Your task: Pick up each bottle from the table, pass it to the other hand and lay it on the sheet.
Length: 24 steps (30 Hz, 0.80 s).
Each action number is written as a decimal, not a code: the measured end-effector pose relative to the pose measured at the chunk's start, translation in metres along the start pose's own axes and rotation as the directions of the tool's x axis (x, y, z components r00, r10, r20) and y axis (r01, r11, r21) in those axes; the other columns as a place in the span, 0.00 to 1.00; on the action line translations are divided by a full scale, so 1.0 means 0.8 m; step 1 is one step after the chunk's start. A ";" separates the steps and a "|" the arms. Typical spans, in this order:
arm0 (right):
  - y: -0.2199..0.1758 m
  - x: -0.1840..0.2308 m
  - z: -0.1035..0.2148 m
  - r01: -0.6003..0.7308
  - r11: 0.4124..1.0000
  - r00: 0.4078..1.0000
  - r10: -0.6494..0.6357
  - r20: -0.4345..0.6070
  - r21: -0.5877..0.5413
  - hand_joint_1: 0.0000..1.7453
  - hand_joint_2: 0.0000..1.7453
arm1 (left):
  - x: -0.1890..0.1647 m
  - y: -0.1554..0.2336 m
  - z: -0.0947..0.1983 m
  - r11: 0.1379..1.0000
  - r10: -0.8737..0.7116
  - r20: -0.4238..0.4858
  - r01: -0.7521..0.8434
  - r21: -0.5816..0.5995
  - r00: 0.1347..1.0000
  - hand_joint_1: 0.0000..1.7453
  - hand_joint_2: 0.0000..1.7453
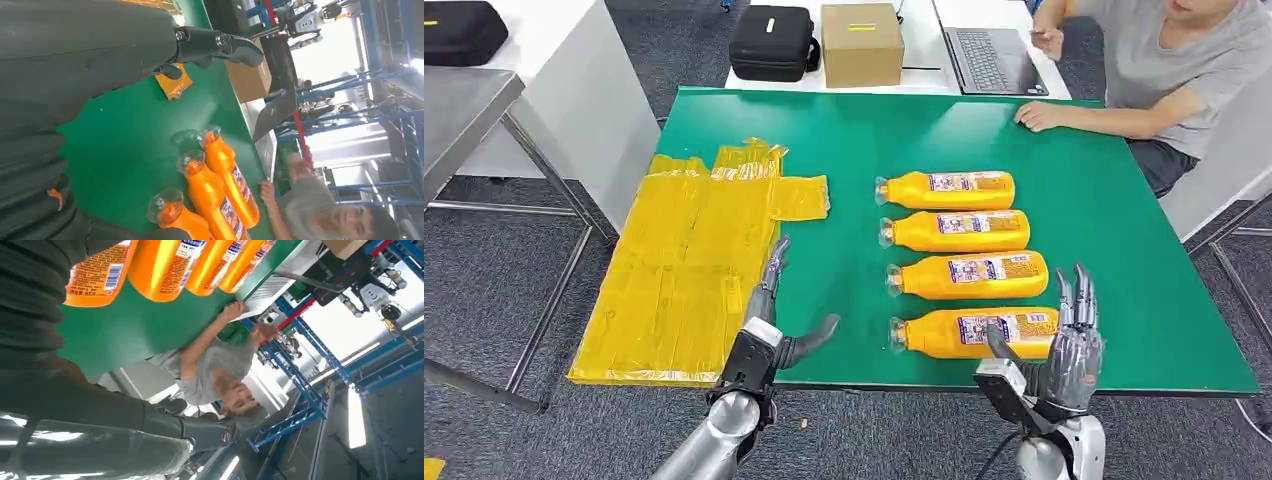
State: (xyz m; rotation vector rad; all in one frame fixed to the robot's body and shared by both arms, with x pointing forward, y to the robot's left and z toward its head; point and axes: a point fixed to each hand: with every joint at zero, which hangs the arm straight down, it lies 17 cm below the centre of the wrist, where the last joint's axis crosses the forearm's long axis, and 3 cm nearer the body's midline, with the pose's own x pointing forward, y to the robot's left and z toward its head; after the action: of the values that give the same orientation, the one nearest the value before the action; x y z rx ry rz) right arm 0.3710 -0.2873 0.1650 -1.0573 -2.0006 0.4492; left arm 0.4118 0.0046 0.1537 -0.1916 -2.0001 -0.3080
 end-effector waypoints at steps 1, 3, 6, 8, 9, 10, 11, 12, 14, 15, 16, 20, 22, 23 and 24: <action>0.001 0.000 0.001 0.002 1.000 1.000 -0.002 -0.001 0.004 0.00 1.00 | 0.000 0.000 0.000 1.000 -0.001 -0.002 0.001 0.000 1.000 0.00 1.00; 0.002 0.000 0.002 0.004 1.000 1.000 -0.004 -0.002 0.009 0.00 1.00 | -0.001 0.000 0.000 1.000 -0.002 -0.003 0.002 -0.001 1.000 0.00 1.00; 0.002 0.000 0.003 0.004 1.000 1.000 -0.004 0.000 0.010 0.00 1.00 | -0.001 -0.001 0.001 1.000 -0.003 -0.004 0.003 -0.002 1.000 0.00 1.00; 0.003 0.001 0.003 -0.001 1.000 1.000 0.001 0.005 0.013 0.00 1.00 | -0.001 -0.001 0.001 1.000 -0.004 -0.003 0.004 -0.004 1.000 0.00 1.00; 0.004 0.003 0.003 -0.007 1.000 1.000 0.007 0.011 0.019 0.00 1.00 | -0.001 -0.002 0.001 1.000 0.000 -0.005 0.000 -0.008 1.000 0.00 1.00; 0.008 0.004 0.003 -0.012 0.999 1.000 0.011 0.017 0.033 0.00 1.00 | -0.002 -0.005 0.001 1.000 0.017 -0.014 -0.017 -0.018 1.000 0.00 1.00; 0.010 0.004 0.004 -0.014 0.999 1.000 0.014 0.018 0.045 0.00 1.00 | -0.002 -0.006 0.002 0.999 0.029 -0.017 -0.029 -0.023 0.999 0.00 1.00; 0.013 0.004 0.004 -0.017 0.998 1.000 0.016 0.020 0.056 0.00 1.00 | -0.001 -0.007 0.002 0.999 0.033 -0.016 -0.034 -0.028 0.999 0.00 1.00; 0.015 0.005 0.005 -0.019 0.998 1.000 0.018 0.024 0.066 0.00 1.00 | 0.000 -0.008 0.001 0.999 0.035 -0.014 -0.035 -0.029 0.999 0.00 1.00; 0.016 0.005 0.005 -0.019 0.997 1.000 0.017 0.025 0.071 0.00 1.00 | 0.000 -0.008 0.001 0.999 0.036 -0.015 -0.036 -0.028 0.999 0.00 1.00; 0.017 0.006 0.005 -0.022 0.997 0.999 0.020 0.029 0.076 0.00 1.00 | 0.000 -0.007 0.001 0.999 0.036 -0.015 -0.036 -0.028 0.999 0.00 1.00; 0.029 0.006 0.010 -0.052 0.990 0.997 0.045 0.061 0.133 0.00 1.00 | 0.001 -0.007 0.000 0.999 0.036 -0.014 -0.037 -0.028 0.999 0.00 1.00; 0.035 0.003 0.014 -0.081 0.983 0.995 0.069 0.078 0.165 0.00 1.00 | 0.001 -0.008 0.000 0.999 0.039 -0.013 -0.039 -0.033 0.999 0.00 1.00; 0.038 -0.001 0.017 -0.101 0.978 0.993 0.087 0.082 0.183 0.00 1.00 | 0.001 -0.009 0.001 0.999 0.041 -0.013 -0.041 -0.035 0.999 0.00 1.00; 0.040 -0.006 0.020 -0.122 0.972 0.991 0.106 0.086 0.203 0.00 1.00 | 0.001 -0.008 0.001 0.999 0.040 -0.012 -0.040 -0.036 0.999 0.00 1.00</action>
State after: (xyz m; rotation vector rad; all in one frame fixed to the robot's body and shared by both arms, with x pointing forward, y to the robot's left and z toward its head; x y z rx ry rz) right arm 0.3766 -0.2713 0.1332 -1.0403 -1.9148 0.7522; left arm 0.4091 -0.0014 0.1529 -0.2522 -1.9775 -0.3193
